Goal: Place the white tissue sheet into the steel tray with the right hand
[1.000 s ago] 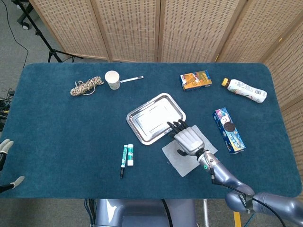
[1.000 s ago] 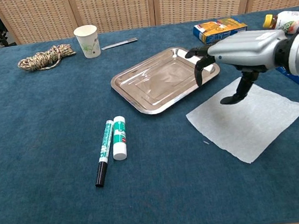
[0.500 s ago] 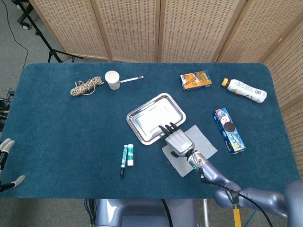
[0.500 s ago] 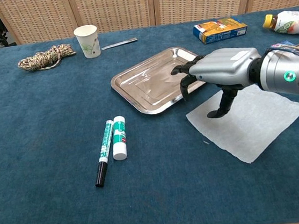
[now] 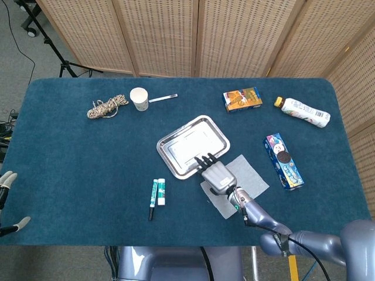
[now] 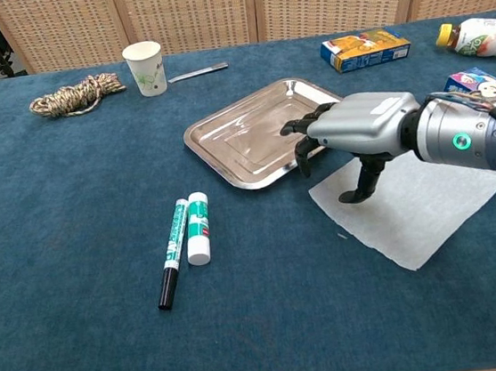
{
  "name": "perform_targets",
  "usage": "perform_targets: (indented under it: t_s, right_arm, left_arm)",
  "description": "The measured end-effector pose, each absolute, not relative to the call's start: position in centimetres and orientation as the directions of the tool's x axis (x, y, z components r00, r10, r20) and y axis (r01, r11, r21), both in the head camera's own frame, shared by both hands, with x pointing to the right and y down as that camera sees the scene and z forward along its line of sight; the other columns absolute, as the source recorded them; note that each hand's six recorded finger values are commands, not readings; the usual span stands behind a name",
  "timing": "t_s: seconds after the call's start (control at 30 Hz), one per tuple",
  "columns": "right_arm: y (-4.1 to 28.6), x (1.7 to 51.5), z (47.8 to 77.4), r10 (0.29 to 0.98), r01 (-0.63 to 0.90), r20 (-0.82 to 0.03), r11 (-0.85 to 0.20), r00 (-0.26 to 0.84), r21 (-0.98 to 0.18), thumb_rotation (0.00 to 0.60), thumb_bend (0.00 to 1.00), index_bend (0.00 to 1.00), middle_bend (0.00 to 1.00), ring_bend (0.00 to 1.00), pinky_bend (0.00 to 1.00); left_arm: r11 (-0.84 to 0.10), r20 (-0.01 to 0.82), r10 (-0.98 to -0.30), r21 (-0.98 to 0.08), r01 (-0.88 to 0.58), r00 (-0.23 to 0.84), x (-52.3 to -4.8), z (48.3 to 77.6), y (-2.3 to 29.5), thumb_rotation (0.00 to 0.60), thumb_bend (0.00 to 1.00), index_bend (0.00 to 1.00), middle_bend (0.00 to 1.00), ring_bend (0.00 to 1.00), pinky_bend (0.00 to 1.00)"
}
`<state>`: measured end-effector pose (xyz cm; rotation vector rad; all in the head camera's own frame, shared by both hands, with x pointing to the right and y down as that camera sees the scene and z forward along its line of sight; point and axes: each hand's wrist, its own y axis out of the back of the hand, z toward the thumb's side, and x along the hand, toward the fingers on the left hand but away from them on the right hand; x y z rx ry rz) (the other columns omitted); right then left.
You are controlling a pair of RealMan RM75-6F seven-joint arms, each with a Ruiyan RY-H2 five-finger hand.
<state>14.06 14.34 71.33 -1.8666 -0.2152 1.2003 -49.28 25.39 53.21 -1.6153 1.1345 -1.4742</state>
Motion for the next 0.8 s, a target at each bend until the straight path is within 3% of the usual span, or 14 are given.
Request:
perform_targets:
  t_s: [0.43, 0.8]
  right_arm:
    - [14.4, 14.5, 72.1, 0.558, -0.305, -0.663, -0.603, 0.500, -0.737, 0.600, 0.37, 0.47, 0.00, 0.00, 0.00]
    - [14.6, 14.6, 72.4, 0.569, -0.279, -0.656, -0.611, 0.495, -0.741, 0.600, 0.52, 0.59, 0.00, 0.00, 0.00]
  left_arm:
    - [-0.403, 0.411, -0.912, -0.900, -0.165, -0.013, -49.3, 53.2, 25.4, 0.600, 0.00, 0.00, 0.00, 0.00, 0.00]
    - [-0.403, 0.410, -0.912, -0.900, -0.168, -0.014, -49.3, 53.2, 25.4, 0.600, 0.00, 0.00, 0.00, 0.00, 0.00]
